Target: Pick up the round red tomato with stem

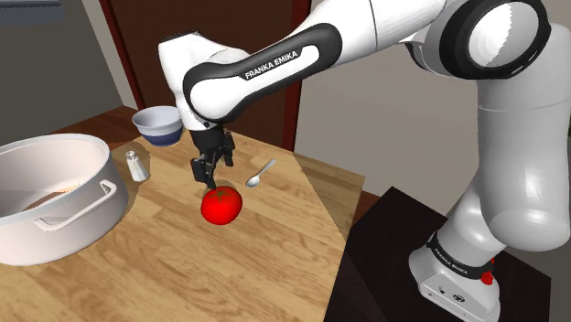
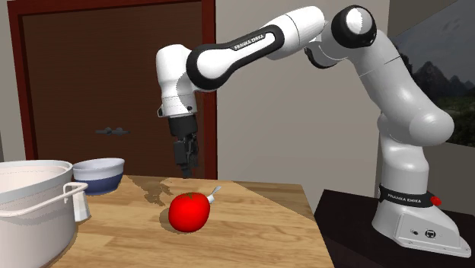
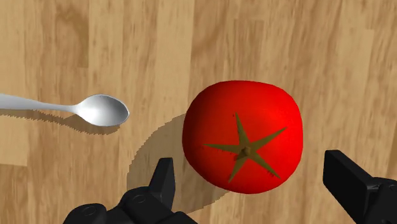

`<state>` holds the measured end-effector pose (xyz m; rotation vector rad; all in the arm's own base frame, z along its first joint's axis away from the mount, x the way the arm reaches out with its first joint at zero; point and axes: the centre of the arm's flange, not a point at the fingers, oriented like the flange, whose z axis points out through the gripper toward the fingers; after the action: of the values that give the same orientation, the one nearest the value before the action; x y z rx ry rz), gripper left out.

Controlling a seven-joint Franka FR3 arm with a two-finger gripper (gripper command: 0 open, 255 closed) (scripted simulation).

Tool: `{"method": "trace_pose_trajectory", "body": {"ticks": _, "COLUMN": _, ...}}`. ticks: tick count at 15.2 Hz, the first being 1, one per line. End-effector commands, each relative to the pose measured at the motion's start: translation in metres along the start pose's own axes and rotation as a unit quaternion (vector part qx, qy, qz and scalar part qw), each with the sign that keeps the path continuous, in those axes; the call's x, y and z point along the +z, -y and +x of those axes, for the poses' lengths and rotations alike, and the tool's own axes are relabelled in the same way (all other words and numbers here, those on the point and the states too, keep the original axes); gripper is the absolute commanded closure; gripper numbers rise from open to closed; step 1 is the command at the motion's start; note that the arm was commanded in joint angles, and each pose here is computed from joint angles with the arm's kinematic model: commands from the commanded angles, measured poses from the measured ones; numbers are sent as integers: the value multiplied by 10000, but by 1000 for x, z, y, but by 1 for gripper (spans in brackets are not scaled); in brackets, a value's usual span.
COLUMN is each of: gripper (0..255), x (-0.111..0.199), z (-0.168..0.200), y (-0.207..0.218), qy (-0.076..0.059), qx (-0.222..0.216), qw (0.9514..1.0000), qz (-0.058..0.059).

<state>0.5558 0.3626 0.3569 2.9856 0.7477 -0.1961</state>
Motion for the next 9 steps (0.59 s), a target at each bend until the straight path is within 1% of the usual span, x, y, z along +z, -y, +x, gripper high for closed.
{"method": "trace_pose_trajectory", "body": {"ticks": 1, "gripper": 0, "x": 9, "z": 7, "y": 7, "qy": 11, "qx": -27, "qw": 10000, "qz": -2}}
{"method": "trace_pose_trajectory", "body": {"ticks": 7, "gripper": 0, "x": 44, "z": 12, "y": 8, "qy": 11, "qx": -27, "qw": 10000, "qz": -2}}
{"method": "trace_pose_trajectory", "body": {"ticks": 9, "gripper": 0, "x": 44, "z": 12, "y": 8, "qy": 11, "qx": -27, "qw": 10000, "qz": -2}}
